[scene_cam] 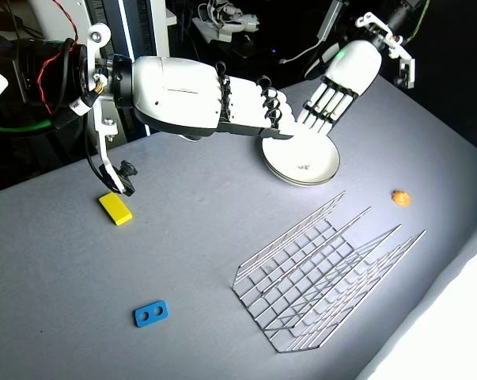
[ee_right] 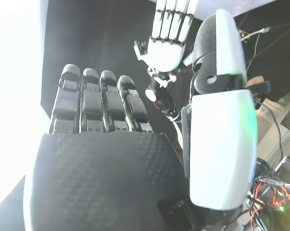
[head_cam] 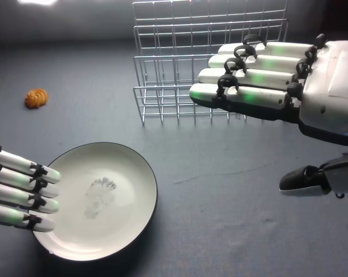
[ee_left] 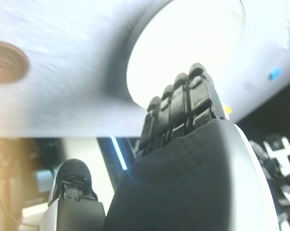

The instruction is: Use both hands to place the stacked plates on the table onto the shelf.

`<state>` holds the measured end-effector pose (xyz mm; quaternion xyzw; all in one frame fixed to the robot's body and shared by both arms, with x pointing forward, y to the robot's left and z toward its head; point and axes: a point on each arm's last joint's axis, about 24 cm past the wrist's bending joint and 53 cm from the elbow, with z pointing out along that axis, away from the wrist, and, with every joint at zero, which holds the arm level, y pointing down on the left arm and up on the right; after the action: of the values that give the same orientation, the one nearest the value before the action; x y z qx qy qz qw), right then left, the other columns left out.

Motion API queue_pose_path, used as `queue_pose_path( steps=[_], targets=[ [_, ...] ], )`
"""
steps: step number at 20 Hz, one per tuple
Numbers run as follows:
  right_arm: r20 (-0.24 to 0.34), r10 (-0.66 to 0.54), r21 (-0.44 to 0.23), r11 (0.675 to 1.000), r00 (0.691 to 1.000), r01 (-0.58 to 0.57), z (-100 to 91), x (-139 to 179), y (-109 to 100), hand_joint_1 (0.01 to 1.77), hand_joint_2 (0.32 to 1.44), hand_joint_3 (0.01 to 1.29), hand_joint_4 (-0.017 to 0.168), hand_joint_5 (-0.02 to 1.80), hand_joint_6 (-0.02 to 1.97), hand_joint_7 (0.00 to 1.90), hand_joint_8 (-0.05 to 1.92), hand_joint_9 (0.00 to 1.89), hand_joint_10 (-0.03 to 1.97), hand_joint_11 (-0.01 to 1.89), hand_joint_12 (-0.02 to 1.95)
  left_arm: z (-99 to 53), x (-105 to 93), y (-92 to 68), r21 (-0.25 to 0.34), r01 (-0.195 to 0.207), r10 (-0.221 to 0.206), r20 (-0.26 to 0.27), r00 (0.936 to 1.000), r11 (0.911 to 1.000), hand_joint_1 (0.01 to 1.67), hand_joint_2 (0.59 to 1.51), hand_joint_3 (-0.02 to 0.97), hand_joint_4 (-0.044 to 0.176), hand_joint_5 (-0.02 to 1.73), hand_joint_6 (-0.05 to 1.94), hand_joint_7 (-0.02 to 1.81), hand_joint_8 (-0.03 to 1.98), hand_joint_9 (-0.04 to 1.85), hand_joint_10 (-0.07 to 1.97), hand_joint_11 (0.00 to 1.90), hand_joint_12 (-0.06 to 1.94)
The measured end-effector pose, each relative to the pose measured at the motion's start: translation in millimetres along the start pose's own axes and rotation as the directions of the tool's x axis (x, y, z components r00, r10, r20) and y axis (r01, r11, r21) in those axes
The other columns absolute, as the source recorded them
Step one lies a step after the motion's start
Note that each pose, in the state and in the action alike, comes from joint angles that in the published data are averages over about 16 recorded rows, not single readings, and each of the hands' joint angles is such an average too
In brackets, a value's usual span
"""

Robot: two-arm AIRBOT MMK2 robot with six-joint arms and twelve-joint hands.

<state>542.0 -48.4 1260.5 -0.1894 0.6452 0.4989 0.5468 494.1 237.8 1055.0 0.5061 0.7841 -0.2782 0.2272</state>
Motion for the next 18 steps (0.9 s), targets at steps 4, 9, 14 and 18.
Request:
queue_pose_path(
  steps=[4,9,14,18],
  targets=[
    [-0.004,0.000,-0.001,1.000,1.000,0.000,0.0,2,0,1.03,0.93,0.02,-0.002,0.02,0.02,0.02,0.01,0.02,0.01,0.02,0.02,4.8,6.9,6.3,-0.036,0.015,-0.016,-0.028,0.9995,0.9993,0.02,1.098,0.022,0.007,0.02,-0.01,0.02,-0.01,0.02,0.01,0.01,-0.01],
    [-0.013,-0.002,-0.002,1.000,1.000,0.002,0.0,5,1,1.02,0.93,0.02,-0.002,0.02,0.02,0.02,0.01,0.02,0.01,0.02,0.02,10.0,14.0,13.1,-0.082,0.040,-0.044,-0.052,0.9977,0.9958,0.02,1.099,0.022,0.005,0.02,-0.01,0.02,-0.01,0.02,0.01,0.01,-0.01],
    [-0.023,-0.008,-0.004,1.000,1.000,0.008,0.2,9,1,1.01,0.93,0.02,-0.002,0.02,0.02,0.02,0.01,0.01,0.01,0.02,0.02,14.5,19.1,17.7,-0.121,0.077,-0.085,-0.061,0.9945,0.9897,0.02,1.099,0.021,0.001,0.01,-0.01,0.02,-0.01,0.02,0.01,0.01,-0.01],
    [-0.029,-0.014,-0.006,1.000,0.999,0.014,0.6,12,2,1.00,0.92,0.02,-0.002,0.02,0.02,0.02,0.01,0.01,0.01,0.02,0.02,17.2,24.4,19.8,-0.146,0.112,-0.123,-0.067,0.9901,0.9829,0.01,1.100,0.021,-0.002,0.00,-0.01,0.02,-0.01,0.02,0.01,0.01,-0.02]
  ],
)
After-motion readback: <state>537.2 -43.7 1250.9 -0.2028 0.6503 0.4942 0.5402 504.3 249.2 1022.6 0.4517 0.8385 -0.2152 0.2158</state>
